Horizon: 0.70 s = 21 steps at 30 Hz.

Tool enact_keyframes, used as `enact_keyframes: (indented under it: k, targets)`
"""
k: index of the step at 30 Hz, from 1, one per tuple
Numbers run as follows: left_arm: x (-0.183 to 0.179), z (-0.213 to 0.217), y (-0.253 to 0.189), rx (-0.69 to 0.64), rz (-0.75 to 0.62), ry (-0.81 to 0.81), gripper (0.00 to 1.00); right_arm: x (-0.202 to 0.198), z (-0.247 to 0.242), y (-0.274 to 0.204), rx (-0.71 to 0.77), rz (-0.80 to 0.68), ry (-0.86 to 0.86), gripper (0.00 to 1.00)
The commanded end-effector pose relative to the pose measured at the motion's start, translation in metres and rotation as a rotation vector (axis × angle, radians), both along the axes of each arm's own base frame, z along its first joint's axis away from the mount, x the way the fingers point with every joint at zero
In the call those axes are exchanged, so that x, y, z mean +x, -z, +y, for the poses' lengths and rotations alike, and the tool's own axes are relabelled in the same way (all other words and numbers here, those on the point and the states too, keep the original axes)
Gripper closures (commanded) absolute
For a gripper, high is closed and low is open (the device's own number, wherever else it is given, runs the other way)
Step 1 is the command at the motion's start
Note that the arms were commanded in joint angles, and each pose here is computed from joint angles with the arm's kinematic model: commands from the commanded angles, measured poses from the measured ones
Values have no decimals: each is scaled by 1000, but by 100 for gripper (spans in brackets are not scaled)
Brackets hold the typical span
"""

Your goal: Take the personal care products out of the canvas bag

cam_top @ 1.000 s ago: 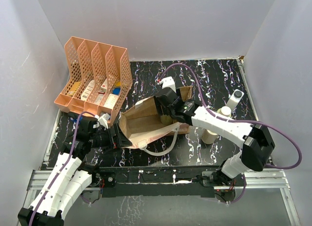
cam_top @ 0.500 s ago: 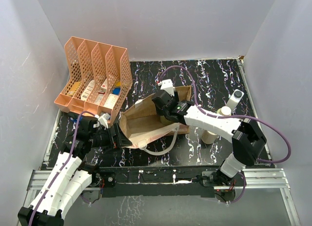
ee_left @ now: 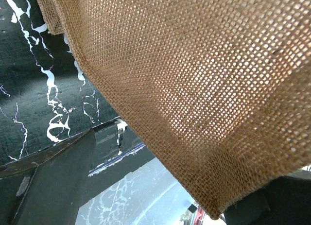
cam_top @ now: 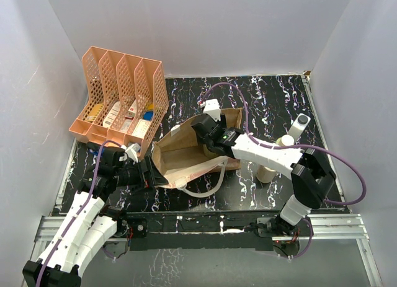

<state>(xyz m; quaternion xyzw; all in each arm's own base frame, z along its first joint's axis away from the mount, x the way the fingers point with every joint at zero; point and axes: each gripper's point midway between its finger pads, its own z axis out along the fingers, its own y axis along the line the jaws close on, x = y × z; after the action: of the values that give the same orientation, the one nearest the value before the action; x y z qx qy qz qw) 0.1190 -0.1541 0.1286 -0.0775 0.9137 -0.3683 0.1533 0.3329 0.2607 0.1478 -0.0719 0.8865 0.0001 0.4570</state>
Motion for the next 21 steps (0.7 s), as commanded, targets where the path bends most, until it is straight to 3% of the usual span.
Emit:
enact_keyframes:
  k: [1, 6, 14, 21]
  targets:
    - [-3, 4, -2, 27, 7, 1, 6, 2, -4, 17, -44, 16, 14, 38]
    - [-4, 5, -1, 34, 8, 2, 6, 1, -3, 19, -38, 19, 8, 49]
    - [-3, 6, 0, 37, 7, -3, 6, -2, 14, 1, 41, -12, -100, 92]
    - [-1, 7, 0, 44, 7, -14, 6, -20, 45, -45, 290, -49, -243, 92]
